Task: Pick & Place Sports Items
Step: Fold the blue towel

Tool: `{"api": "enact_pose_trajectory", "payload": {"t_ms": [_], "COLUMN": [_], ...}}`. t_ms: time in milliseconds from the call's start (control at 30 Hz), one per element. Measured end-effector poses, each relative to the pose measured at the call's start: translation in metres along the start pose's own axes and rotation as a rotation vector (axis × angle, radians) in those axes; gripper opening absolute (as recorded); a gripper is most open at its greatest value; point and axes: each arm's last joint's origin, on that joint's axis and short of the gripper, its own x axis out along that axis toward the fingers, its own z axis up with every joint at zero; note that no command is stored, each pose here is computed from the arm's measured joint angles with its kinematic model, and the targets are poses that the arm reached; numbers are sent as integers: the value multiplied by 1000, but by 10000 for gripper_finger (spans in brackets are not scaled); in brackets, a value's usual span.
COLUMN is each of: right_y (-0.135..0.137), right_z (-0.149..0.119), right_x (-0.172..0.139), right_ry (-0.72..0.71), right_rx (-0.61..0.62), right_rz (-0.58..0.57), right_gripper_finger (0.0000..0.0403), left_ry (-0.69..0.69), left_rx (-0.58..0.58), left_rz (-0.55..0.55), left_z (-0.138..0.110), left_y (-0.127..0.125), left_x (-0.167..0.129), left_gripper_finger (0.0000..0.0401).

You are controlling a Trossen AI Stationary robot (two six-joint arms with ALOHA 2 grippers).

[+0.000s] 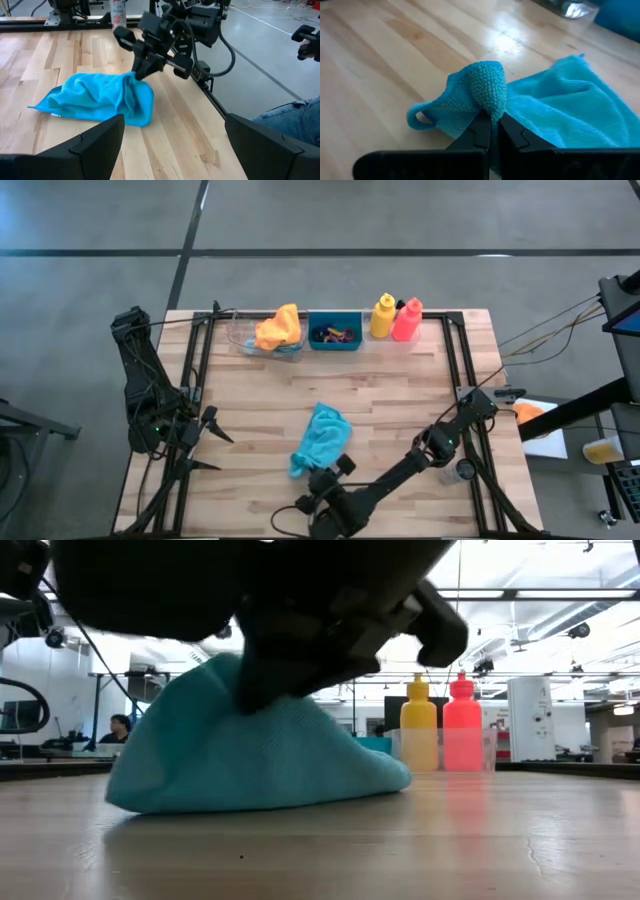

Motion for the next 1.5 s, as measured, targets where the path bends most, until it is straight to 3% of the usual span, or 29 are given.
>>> {"api": "enact_pose_trajectory", "payload": {"t_ms": [567,900,1500], "right_y": [-32,-44,-68], "right_z": [9,24,53], "right_x": [-19,-24,-3], "right_ry": [22,41,104], "right_rx": [153,153,128], "right_rz": [-159,-208,-285], "right_gripper_finger": [8,8,8], "left_ry": [1,1,18], "left_rx": [3,5,21], "left_rz": [0,1,9], "left_z": [0,0,-10], "left_y": [0,0,2], "left_x": [0,0,3], "left_gripper_finger": [351,351,351]}}
